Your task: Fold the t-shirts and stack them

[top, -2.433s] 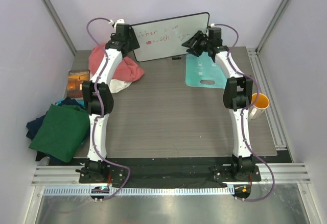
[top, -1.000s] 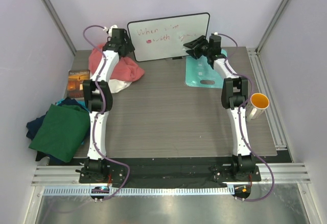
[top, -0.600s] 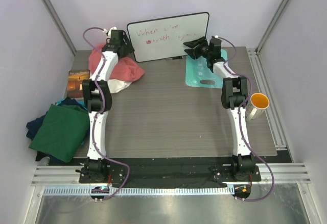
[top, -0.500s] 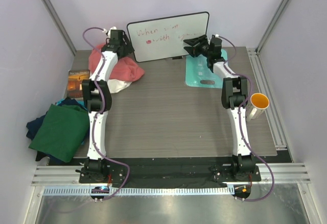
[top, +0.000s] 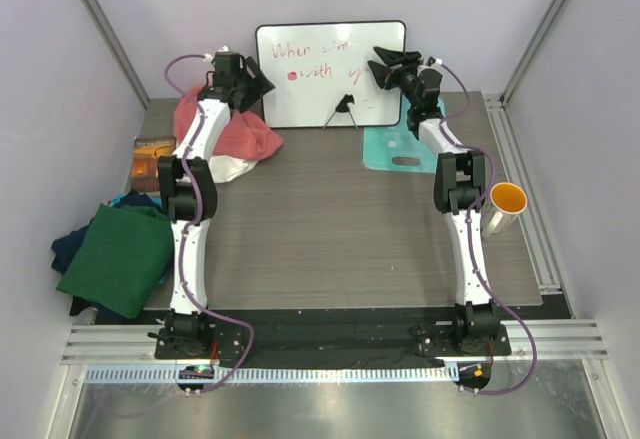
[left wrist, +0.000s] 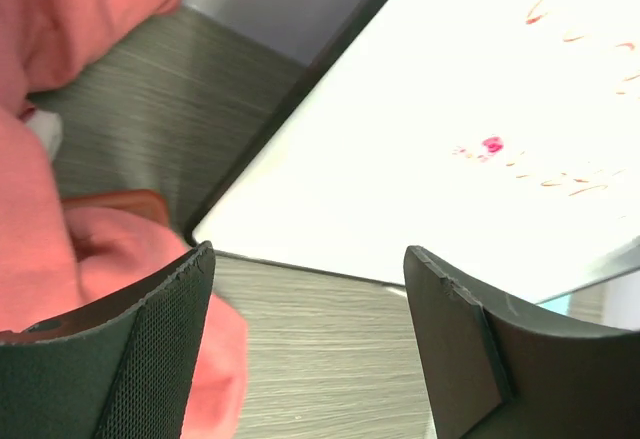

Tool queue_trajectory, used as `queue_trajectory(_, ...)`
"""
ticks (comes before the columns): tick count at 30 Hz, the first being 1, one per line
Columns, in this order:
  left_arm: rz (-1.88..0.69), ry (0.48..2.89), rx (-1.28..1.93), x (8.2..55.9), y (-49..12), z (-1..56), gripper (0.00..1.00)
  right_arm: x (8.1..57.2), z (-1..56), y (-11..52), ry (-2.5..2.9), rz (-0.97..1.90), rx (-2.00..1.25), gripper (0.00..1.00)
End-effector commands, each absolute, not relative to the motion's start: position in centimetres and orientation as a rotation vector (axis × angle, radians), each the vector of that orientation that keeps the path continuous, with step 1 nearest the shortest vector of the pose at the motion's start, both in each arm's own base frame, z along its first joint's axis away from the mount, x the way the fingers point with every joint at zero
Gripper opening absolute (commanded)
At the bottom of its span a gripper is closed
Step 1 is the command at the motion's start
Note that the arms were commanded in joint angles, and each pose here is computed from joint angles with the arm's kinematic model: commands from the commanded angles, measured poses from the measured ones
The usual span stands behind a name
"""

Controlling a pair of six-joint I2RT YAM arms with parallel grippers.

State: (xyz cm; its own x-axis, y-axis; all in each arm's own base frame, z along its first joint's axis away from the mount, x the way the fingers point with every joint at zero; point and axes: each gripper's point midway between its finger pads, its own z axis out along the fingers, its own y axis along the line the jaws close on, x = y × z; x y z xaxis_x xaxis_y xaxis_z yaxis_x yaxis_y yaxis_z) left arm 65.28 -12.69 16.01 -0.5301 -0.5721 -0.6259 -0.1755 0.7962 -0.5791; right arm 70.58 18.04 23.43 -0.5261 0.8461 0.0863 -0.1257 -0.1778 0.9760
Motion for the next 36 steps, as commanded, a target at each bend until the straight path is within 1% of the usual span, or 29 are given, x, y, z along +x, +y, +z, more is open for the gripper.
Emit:
queue_trajectory(1,-0.659,1.941,-0.553,66.7,-13.3,22.3,0.77,70.8,28.2,16.3,1.189,1.814,0.859,0.57)
queue_trajectory(7,-0.646,1.951,-0.566,66.5,-13.5,21.9,0.77,70.4,27.5,16.9,1.201,1.832,0.844,0.57)
queue_trajectory(10,-0.617,1.974,-0.545,65.4,-13.1,21.9,0.77,69.4,28.0,16.7,1.167,1.893,0.841,0.57)
queue_trajectory(11,-0.609,1.983,-0.538,64.4,-12.9,22.5,0.77,68.7,29.1,16.0,1.123,1.919,0.800,0.57)
queue_trajectory(12,-0.598,1.990,-0.526,63.8,-12.6,22.6,0.77,68.2,28.6,16.0,1.131,1.943,0.796,0.57)
queue_trajectory(13,-0.601,1.986,-0.524,63.1,-12.3,23.1,0.77,67.5,29.3,15.7,1.112,1.978,0.773,0.57)
queue_trajectory(14,-0.604,2.048,-0.537,61.6,-12.2,20.4,0.78,66.0,30.6,15.3,1.056,2.052,0.718,0.57)
queue_trajectory(15,-0.660,1.953,-0.502,60.8,-12.0,24.1,0.78,65.3,29.0,15.0,1.077,2.090,0.746,0.57)
queue_trajectory(16,-0.708,1.950,-0.507,59.8,-11.5,24.1,0.78,64.2,29.7,14.6,1.051,2.130,0.727,0.57)
queue_trajectory(17,-0.708,2.020,-0.553,57.9,-11.1,20.2,0.79,62.0,30.6,14.4,0.992,2.217,0.676,0.57)
queue_trajectory(18,-0.736,1.960,-0.538,56.7,-10.8,22.8,0.79,61.1,28.0,14.6,1.021,2.235,0.740,0.57)
queue_trajectory(19,-0.728,1.974,-0.543,55.7,-10.4,22.2,0.79,59.8,27.6,14.7,1.029,2.257,0.731,0.58)
queue_trajectory(20,-0.711,2.021,-0.550,54.2,-10.2,20.3,0.79,57.7,29.2,15.0,1.019,2.273,0.648,0.59)
queue_trajectory(21,-0.705,2.029,-0.541,53.4,-10.2,20.1,0.79,56.7,26.8,15.4,1.086,2.254,0.706,0.59)
queue_trajectory(22,-0.695,2.025,-0.533,52.5,-10.2,20.6,0.80,55.4,26.3,16.4,1.160,2.243,0.664,0.59)
queue_trajectory(23,-0.678,2.039,-0.546,52.0,-9.9,19.8,0.80,54.4,27.4,16.9,1.195,2.230,0.622,0.59)
queue_trajectory(24,-0.680,2.039,-0.538,51.9,-10.0,20.0,0.80,53.5,26.0,17.5,1.263,2.208,0.616,0.59)
queue_trajectory(25,-0.680,2.044,-0.532,51.8,-10.0,20.1,0.80,52.3,25.8,18.6,1.327,2.227,0.568,0.59)
queue_trajectory(26,-0.697,2.027,-0.517,52.0,-10.2,21.5,0.80,51.2,26.0,19.0,1.340,2.244,0.537,0.59)
queue_trajectory(29,-0.727,2.033,-0.513,51.5,-10.7,23.0,0.80,48.4,26.1,20.7,1.394,2.335,0.508,0.59)
queue_trajectory(31,-0.735,2.068,-0.534,50.4,-10.9,22.4,0.80,46.8,25.7,21.7,1.437,2.337,0.511,0.59)
queue_trajectory(32,-0.741,2.059,-0.521,49.8,-11.0,23.1,0.79,45.5,25.2,23.2,1.479,2.354,0.499,0.60)
queue_trajectory(36,-0.694,2.121,-0.497,47.2,-11.4,21.7,0.79,43.2,24.5,27.3,1.592,2.425,0.381,0.59)
